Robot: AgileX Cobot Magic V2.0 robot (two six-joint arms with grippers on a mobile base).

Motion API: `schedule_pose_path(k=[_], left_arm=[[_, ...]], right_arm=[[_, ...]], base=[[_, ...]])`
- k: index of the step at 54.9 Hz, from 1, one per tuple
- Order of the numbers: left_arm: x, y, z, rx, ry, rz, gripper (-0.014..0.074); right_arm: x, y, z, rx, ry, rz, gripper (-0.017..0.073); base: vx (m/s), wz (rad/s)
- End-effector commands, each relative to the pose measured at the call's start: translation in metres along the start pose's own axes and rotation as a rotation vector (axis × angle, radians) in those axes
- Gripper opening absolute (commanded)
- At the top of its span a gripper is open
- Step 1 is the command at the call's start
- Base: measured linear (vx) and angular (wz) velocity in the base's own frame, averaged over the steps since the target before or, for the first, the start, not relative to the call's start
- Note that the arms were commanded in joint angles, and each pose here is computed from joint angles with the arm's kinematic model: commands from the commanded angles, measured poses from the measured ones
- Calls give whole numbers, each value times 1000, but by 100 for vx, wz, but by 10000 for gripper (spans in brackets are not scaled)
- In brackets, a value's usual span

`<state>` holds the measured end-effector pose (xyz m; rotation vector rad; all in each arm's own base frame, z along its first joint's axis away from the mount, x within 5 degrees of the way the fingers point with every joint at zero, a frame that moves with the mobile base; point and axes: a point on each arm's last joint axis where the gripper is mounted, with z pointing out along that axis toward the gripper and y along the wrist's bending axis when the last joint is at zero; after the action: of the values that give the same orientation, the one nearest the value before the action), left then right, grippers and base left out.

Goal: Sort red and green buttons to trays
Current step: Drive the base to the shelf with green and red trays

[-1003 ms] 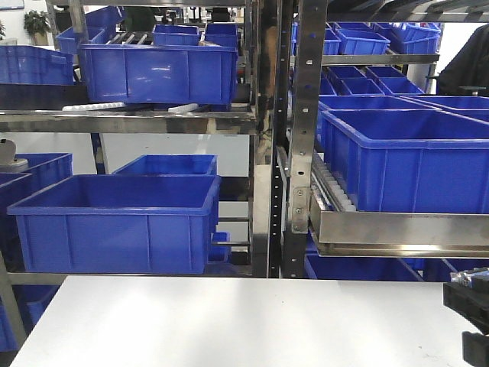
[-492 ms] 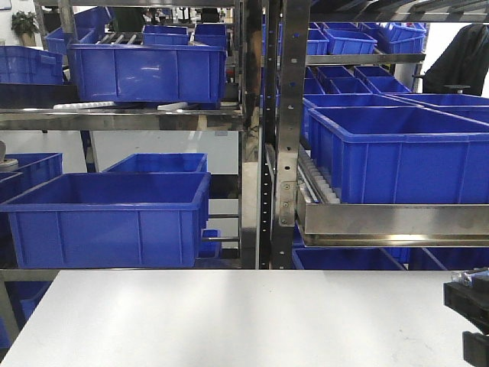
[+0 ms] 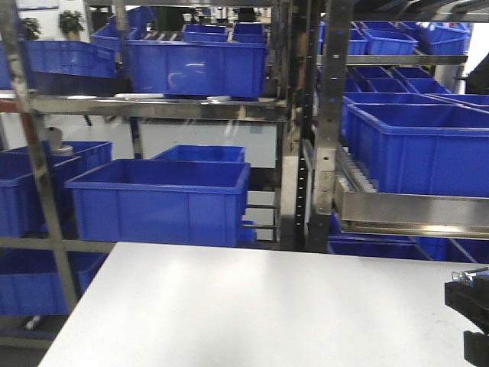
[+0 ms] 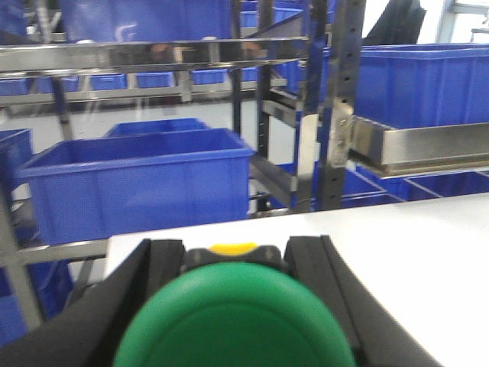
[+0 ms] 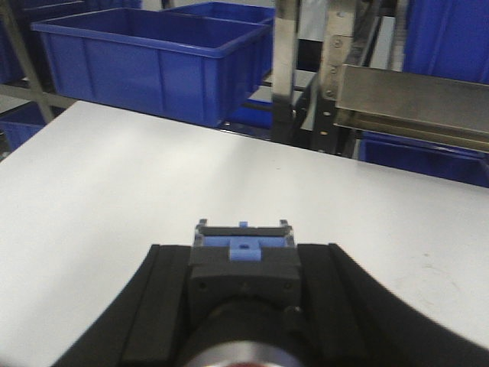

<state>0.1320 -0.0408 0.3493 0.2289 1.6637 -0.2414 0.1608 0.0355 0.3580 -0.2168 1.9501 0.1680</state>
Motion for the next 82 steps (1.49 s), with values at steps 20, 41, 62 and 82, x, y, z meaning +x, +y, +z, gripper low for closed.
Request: schedule_pose_path(k=[20,41,62,82], left_arm=[[-18,-2,-4,19,-121,-18,0],[-18,-2,-4,19,-121,-18,0],[-18,-2,-4,19,-121,-18,0],[-18,-2,-4,19,-121,-18,0]], right_arm=[[-17,0,-7,4,-124,-4,-9],[-17,0,-7,4,-124,-4,-9],[-17,0,-7,4,-124,-4,-9],[-17,0,-7,4,-124,-4,-9]], base=[[-17,36],[-10,52],[0,55],[8,47]])
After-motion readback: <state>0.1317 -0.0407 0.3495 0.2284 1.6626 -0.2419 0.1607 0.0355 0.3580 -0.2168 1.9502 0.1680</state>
